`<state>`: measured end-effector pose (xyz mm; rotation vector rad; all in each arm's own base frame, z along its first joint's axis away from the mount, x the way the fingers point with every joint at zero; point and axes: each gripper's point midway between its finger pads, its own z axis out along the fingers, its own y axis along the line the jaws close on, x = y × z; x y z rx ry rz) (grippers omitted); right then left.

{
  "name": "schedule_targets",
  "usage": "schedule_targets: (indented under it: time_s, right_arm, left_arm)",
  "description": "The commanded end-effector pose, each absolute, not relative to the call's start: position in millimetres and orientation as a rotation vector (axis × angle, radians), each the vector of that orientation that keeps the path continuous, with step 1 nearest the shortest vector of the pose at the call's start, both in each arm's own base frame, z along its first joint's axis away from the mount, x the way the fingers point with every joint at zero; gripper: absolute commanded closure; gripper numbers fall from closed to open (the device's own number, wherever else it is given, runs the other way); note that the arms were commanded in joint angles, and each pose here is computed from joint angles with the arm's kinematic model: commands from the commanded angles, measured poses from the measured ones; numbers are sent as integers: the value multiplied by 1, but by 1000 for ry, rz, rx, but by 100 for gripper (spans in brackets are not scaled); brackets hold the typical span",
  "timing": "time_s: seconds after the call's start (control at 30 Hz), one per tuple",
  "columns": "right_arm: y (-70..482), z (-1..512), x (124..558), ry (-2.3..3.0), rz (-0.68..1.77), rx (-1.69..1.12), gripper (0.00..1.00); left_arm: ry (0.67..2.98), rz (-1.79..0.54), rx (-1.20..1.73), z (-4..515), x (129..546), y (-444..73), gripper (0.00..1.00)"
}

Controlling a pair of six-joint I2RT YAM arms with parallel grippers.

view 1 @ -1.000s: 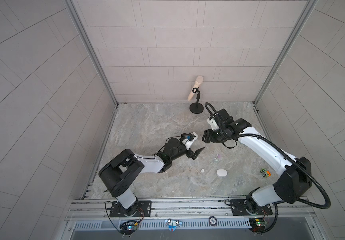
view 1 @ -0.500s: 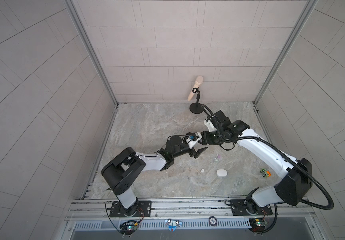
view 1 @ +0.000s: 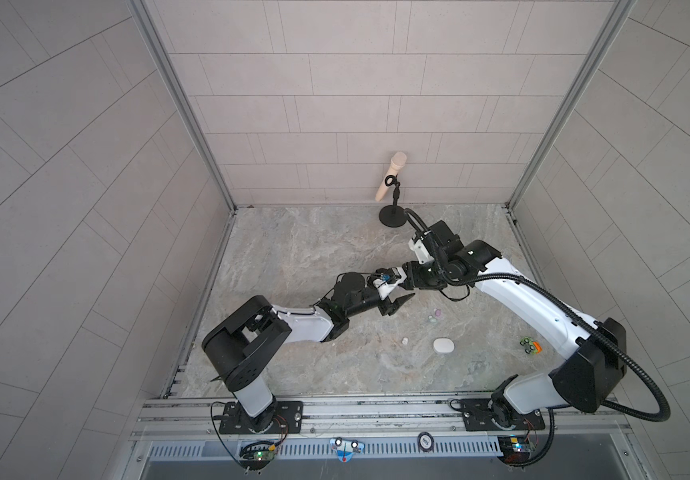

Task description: Insert the wireless bluetooth earbuds into the charging case

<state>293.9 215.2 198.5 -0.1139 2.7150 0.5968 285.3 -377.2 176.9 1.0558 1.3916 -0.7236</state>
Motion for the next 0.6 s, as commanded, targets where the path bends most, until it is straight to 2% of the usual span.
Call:
schedule_targets:
  time_s: [0.0,0.57]
  right_arm:
    - [218,218,291,2669,647,-105,54]
    - [227,219,288,2671,693,-132,56]
  left_arm:
    - [1342,-700,1060,189,280,-378,31]
    - [1339,-705,1093,186,276,-381,45]
